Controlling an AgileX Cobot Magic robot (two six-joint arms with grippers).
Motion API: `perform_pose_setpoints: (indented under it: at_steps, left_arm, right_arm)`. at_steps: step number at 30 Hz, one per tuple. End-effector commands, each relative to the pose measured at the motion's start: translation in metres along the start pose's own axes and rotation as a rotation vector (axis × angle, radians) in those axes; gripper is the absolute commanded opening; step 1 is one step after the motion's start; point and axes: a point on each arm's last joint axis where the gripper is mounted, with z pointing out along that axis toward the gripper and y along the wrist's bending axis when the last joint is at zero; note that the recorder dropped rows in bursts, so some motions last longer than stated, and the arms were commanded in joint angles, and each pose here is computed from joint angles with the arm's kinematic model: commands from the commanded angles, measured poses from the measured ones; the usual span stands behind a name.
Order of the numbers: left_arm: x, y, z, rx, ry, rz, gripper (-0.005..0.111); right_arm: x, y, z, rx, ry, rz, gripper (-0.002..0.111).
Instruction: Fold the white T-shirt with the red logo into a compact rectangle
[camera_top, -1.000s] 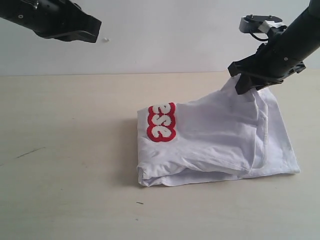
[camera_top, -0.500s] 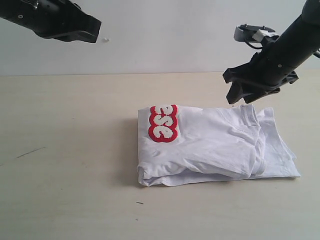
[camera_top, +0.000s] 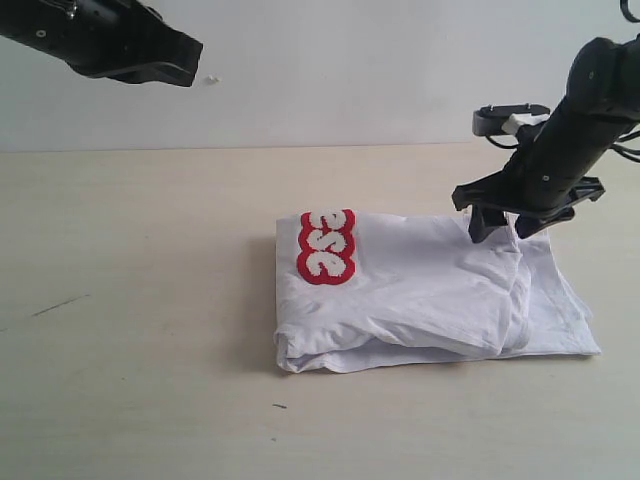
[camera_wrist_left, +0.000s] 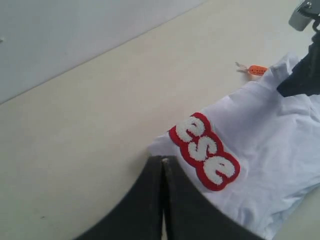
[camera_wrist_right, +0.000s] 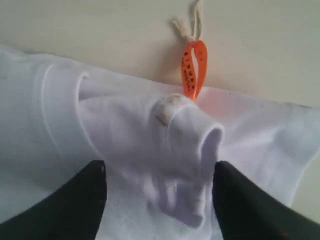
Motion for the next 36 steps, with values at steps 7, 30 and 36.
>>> perform_pose_setpoints:
  at_steps: [7,30,36]
  left_arm:
    - [-0.002,0.002,-0.004,-0.018,-0.025,0.006,0.000]
    - [-0.002,0.002,-0.004,-0.026,-0.020,0.018,0.000]
    - [-0.002,0.002,-0.004,-0.027,-0.020,0.018,0.000]
  right_arm:
    - [-0.002,0.001,0.025,-0.035,-0.019,-0.063,0.032]
    - [-0.010,0.013,-0.127,0.040,-0.278,-0.096,0.000]
    - [-0.011,0.003,-0.145,0.157,-0.212,-0.078,0.000]
